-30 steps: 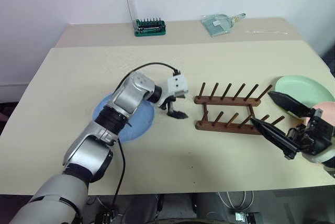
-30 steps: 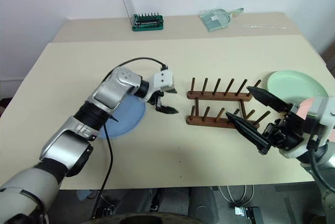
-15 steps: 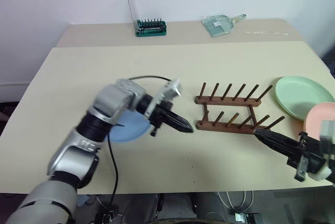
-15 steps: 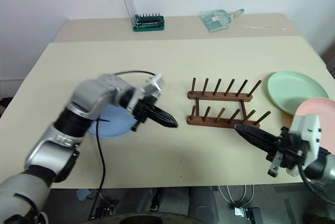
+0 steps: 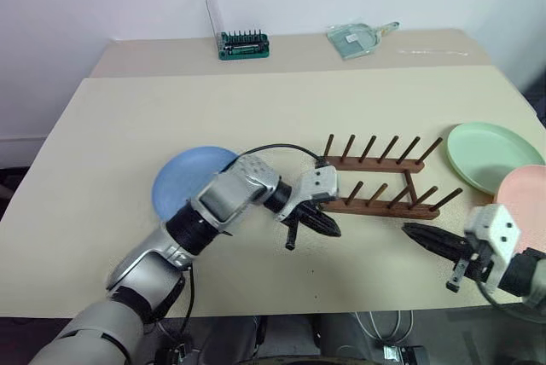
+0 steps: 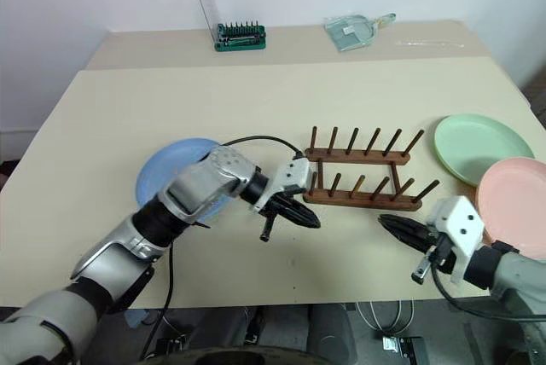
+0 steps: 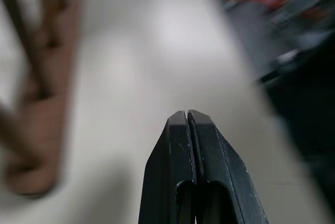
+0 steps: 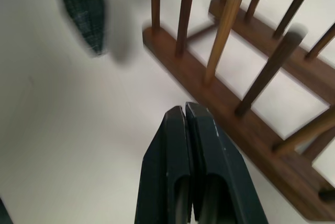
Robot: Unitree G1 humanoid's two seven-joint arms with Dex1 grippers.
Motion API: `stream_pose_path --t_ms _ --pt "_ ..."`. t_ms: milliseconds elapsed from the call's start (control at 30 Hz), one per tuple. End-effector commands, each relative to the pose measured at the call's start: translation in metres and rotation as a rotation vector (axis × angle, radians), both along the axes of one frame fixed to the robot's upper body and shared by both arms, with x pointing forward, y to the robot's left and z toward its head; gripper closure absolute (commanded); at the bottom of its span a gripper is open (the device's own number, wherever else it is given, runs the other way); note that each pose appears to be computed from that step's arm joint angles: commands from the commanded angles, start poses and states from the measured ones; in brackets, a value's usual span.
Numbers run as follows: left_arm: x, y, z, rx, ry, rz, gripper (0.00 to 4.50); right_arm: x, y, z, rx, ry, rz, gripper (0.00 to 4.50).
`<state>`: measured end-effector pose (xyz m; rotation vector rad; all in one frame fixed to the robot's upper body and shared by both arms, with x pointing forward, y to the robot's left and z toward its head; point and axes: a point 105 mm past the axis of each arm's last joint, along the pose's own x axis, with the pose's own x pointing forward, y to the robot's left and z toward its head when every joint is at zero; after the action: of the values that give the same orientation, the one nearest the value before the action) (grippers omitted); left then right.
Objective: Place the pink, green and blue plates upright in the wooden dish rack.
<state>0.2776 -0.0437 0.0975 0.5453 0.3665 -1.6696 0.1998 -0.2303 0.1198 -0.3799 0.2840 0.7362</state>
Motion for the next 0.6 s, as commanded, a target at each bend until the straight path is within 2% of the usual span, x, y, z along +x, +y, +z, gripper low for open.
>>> stream_pose_path --t_ms 33,333,500,600 --pt "-0.002 -0.01 -0.004 -0.015 -0.092 -0.037 4.5 0.004 0.002 -0.004 -0.036 -0.013 -0.022 4.47" --pt "0.005 -0.025 -0.004 -0.042 -0.122 -0.011 4.5 0.016 -0.022 -0.031 -0.164 0.049 -0.163 4.47" --pt "0.017 -0.029 0.001 -0.054 -0.103 0.06 4.5 0.032 -0.035 -0.029 -0.216 0.0 -0.272 4.47" --pt "0.027 -0.024 0.001 -0.057 -0.142 0.085 4.5 0.039 -0.043 -0.042 -0.29 0.019 -0.334 4.47"
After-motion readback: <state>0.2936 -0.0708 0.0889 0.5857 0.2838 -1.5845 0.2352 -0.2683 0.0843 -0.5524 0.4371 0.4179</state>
